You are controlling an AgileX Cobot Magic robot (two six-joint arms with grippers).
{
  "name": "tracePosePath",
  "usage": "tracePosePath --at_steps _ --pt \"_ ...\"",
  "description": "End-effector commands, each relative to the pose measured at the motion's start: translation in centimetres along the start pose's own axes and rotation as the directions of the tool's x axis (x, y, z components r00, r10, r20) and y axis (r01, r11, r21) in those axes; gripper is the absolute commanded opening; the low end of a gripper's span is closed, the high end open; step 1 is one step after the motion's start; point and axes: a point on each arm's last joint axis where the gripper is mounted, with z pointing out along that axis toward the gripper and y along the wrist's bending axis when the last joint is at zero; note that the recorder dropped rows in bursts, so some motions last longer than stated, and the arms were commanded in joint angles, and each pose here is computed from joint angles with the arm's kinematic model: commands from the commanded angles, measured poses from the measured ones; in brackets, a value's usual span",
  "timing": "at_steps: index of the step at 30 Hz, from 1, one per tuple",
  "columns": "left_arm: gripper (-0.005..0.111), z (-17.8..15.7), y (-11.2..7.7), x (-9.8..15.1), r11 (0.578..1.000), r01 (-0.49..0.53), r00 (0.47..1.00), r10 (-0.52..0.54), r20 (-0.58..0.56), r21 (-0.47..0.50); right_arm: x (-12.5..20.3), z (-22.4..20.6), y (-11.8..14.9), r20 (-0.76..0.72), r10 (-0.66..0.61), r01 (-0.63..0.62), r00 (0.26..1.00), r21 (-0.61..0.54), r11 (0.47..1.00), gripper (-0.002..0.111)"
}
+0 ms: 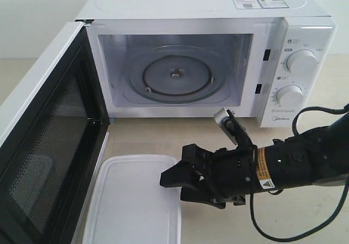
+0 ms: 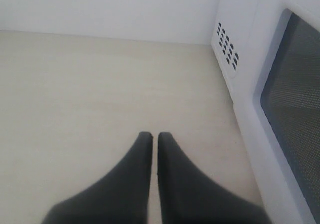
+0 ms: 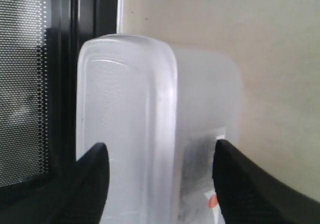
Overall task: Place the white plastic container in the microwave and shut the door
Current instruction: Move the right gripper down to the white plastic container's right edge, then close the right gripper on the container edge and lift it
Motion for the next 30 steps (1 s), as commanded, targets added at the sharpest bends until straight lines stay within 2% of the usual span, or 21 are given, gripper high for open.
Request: tracePosePath --at_steps 1,9,11,14,18,30 --pt "0.004 0.0 0.0 0.0 1.0 0.01 1.0 -0.01 0.003 0.0 0.6 0.2 -0.4 -0.041 -0.043 0.045 0.998 0.043 0.998 0.055" --pt "0.004 0.0 0.0 0.0 1.0 0.01 1.0 -0.01 0.003 0.0 1.6 1.1 0.0 -0.073 -0.064 0.07 0.995 0.078 0.995 0.055" --pt "0.004 0.0 0.0 0.0 1.0 0.01 1.0 -0.01 0.003 0.0 1.6 1.1 0.0 -0.071 -0.06 0.065 0.996 0.078 0.995 0.051" --pt "0.004 0.0 0.0 0.0 1.0 0.01 1.0 -0.01 0.003 0.0 1.6 1.1 0.0 -0.071 -0.066 0.071 0.995 0.079 0.994 0.032" --pt "0.004 0.0 0.0 0.0 1.0 0.01 1.0 -0.01 0.003 0.0 1.6 1.1 0.0 -0.077 -0.085 0.091 0.993 0.079 0.993 0.0" --pt "0.004 0.0 0.0 0.0 1.0 0.01 1.0 -0.01 0.003 0.0 1.3 1.1 0.6 -0.033 -0.057 0.057 0.998 0.022 0.998 0.0"
